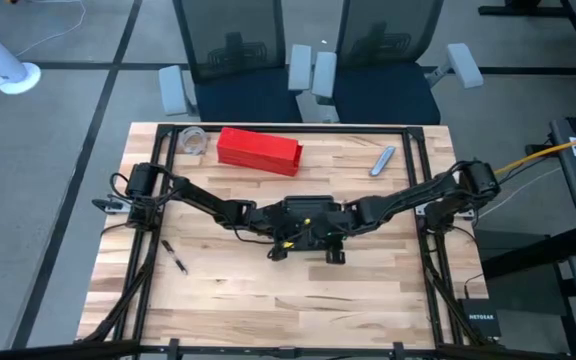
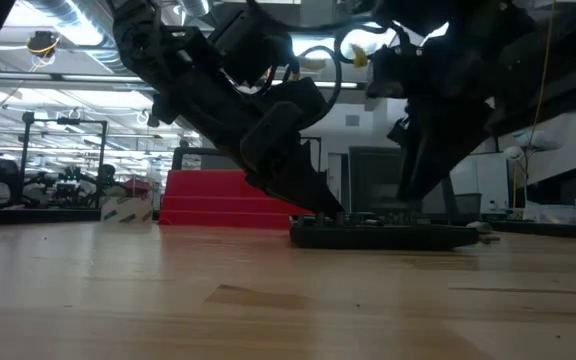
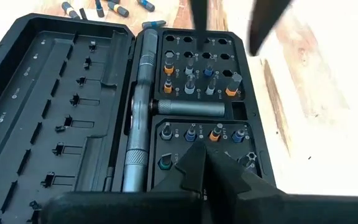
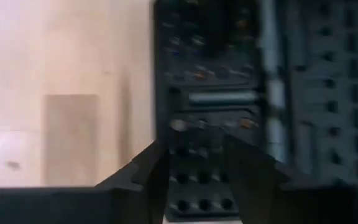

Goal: Prefit tool cases
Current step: Remove the screwdriver bit from the tool case

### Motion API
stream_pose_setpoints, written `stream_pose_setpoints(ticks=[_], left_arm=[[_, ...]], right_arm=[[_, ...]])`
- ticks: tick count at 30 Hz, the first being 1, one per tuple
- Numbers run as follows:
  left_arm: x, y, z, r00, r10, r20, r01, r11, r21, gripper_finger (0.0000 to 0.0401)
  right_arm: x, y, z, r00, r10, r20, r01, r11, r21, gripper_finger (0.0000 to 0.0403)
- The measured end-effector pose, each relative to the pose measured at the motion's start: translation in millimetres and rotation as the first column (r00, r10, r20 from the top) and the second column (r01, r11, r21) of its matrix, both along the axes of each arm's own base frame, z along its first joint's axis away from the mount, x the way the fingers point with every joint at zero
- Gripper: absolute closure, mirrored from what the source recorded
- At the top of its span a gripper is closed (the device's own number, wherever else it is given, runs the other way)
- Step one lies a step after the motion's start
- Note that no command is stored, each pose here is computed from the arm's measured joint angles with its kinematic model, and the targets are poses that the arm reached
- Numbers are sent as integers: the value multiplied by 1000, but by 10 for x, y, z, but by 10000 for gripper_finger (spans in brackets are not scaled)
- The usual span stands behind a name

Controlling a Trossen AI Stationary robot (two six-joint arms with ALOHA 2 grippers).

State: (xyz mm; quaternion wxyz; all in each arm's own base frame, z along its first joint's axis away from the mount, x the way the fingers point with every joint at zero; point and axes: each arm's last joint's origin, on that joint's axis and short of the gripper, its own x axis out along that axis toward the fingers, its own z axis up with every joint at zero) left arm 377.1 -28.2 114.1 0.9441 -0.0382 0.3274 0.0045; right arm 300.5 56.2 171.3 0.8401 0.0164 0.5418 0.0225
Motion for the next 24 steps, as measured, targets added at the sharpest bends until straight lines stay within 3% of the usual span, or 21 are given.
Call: stream_pose_setpoints(ticks=[4,10,24], left_arm=[[-1,-8,0,1000,-2,0,2,1000,-1,401],[-1,-9,0,1000,0,0,0,1000,-5,401],[-1,-10,-1,1000,-1,-2,1,1000,-8,401]], right_arm=[[-48,6,-23,998,35,-58,-34,999,19,278],[-26,17,-14,998,47,-34,-46,998,32,302],[20,15,-119,998,55,-41,-56,998,-16,302]])
